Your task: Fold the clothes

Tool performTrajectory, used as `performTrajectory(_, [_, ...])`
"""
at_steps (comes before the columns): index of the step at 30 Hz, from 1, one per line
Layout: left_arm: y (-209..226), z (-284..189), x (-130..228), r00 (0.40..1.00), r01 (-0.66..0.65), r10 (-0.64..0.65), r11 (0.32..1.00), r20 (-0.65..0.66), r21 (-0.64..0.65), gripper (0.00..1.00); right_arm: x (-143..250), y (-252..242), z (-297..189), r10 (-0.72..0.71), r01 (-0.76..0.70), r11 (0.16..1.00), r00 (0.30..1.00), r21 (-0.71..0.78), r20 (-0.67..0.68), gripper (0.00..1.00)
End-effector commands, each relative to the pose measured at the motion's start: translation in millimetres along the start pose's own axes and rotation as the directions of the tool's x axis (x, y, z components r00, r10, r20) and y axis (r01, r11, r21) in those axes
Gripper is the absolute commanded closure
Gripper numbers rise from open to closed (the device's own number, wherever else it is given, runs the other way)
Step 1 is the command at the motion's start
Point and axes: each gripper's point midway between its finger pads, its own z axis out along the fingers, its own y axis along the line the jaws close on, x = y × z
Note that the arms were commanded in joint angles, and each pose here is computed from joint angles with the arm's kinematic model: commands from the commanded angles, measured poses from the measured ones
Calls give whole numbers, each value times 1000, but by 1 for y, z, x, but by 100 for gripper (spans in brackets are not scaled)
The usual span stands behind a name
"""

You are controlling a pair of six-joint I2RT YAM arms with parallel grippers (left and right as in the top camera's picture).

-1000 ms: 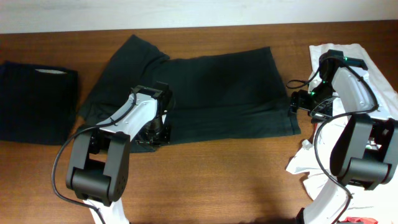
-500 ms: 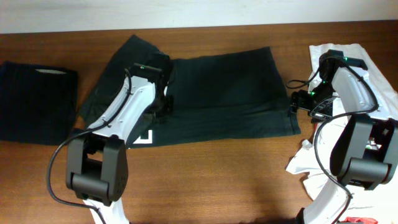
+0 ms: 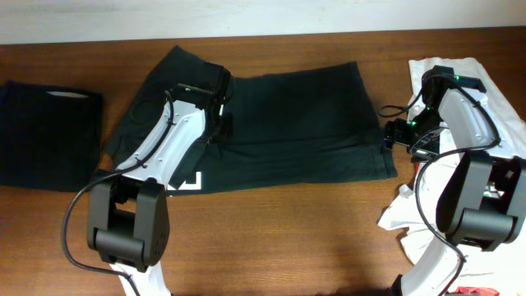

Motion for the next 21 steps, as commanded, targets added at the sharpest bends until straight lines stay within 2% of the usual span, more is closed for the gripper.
performTrajectory(1, [5,1,-10,999,13,-12,1000,32,-13,73,1,3,4,-12,12,1000,1000,-8,-11,20])
performTrajectory(2, [5,1,-10,999,12,-12,1000,32,-13,61,1,3,4,-12,12,1000,1000,-8,-11,20])
performTrajectory(5, [13,1,-3,1000,14,-14,999,5,-46,58,1,3,4,-11,11,1000,1000,-8,-11,20])
performTrajectory(7, [27,1,2,999,46,-48,995,-15,-90,59,0,3,4,-12,12,1000,1000,-8,-4,20])
performTrajectory(10, [58,1,12,977,196,-205,970,-49,-147,60,-5,3,4,-15,15,1000,1000,-10,15,20])
performTrajectory(11, [68,2,14,964,250,-261,956,-56,-153,64,-7,3,4,-16,16,1000,1000,-10,23,20])
performTrajectory(13, [76,3,17,942,316,-326,942,-83,-114,73,-10,4,4,-17,18,1000,999,-11,37,20])
performTrajectory(15, [79,6,20,928,349,-355,934,-110,-71,74,-14,4,4,-19,19,1000,998,-12,52,20])
performTrajectory(17, [78,11,23,929,345,-349,937,-124,-52,70,-17,4,4,-20,21,1000,998,-12,63,20])
performTrajectory(21, [69,16,22,964,236,-234,972,-125,1,69,-19,4,4,-21,22,1000,997,-13,73,22])
